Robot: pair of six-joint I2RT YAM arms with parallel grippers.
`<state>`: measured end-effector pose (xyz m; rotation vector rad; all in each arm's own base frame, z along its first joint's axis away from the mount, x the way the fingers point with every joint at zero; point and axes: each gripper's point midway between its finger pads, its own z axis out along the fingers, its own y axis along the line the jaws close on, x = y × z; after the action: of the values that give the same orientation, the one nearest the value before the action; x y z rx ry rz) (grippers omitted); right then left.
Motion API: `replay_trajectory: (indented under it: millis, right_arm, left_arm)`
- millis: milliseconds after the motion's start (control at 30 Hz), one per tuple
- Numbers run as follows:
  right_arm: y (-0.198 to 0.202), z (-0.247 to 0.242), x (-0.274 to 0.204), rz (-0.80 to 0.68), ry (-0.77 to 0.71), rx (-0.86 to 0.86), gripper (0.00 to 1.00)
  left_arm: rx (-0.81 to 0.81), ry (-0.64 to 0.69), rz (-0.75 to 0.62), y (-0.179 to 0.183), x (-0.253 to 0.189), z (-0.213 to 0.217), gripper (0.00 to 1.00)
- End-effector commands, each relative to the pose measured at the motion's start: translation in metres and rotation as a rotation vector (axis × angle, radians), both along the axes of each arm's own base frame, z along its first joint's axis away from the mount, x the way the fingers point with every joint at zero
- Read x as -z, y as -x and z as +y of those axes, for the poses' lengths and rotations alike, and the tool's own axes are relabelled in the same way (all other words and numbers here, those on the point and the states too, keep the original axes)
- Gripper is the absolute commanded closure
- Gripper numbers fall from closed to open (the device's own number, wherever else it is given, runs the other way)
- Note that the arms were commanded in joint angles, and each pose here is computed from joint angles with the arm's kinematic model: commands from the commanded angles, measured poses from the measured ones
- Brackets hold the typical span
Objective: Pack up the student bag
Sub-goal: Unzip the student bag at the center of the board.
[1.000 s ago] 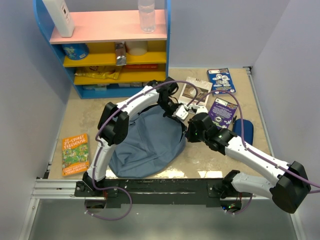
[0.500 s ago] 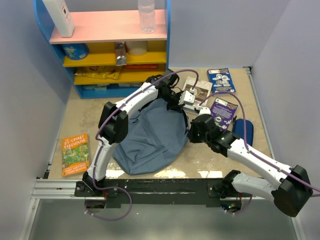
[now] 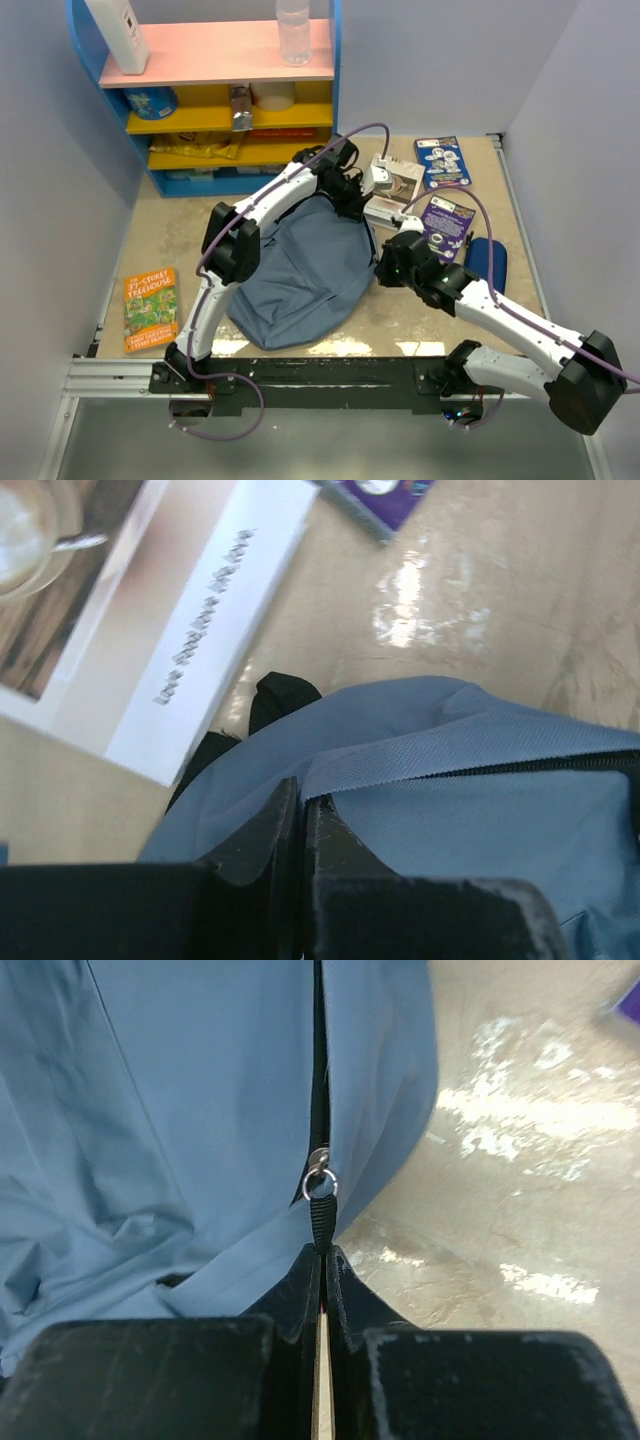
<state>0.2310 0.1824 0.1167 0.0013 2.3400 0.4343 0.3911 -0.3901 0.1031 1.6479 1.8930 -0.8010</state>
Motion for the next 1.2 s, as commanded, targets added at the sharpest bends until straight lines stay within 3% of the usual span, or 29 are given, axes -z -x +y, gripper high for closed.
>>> replay_trajectory:
  millis: [0,267,400,533,833,967,1033,1100,1167]
  right_arm:
    - [0.031,0.009,0.031,0.126,0.023,-0.033,1.00]
    - [0.061,0.053,0.047,0.152,0.044,-0.113,1.00]
    - [0.063,0.034,0.048,0.150,0.112,-0.053,1.00]
    - [0.060,0.026,0.025,0.096,0.055,-0.014,1.00]
    - [0.076,0.035,0.044,0.172,-0.023,-0.009,1.00]
    - [0.065,0.031,0.032,0.122,0.003,0.030,1.00]
    - [0.050,0.028,0.018,0.070,0.015,0.058,1.00]
    - [0.037,0.029,0.009,0.046,0.010,0.050,1.00]
    - [0.016,0.028,0.000,0.034,-0.029,0.071,1.00]
  left_arm:
    - [-0.326,-0.040,-0.106,-0.069,-0.026,0.030,1.00]
    - [-0.456,-0.077,-0.085,-0.076,-0.025,0.050,1.00]
    - [-0.421,-0.092,-0.077,-0.069,-0.022,0.053,1.00]
    - [-0.408,-0.094,-0.097,-0.066,-0.024,0.058,1.00]
    - [-0.579,-0.068,-0.112,-0.105,-0.036,0.085,1.00]
    - [-0.554,-0.042,-0.116,-0.104,-0.047,0.088,1.00]
    - [-0.472,-0.004,-0.102,-0.091,-0.054,0.080,0.91]
    - [-0.407,0.017,-0.079,-0.075,-0.057,0.078,0.73]
    - [-0.284,0.043,-0.039,-0.052,-0.055,0.072,0.61]
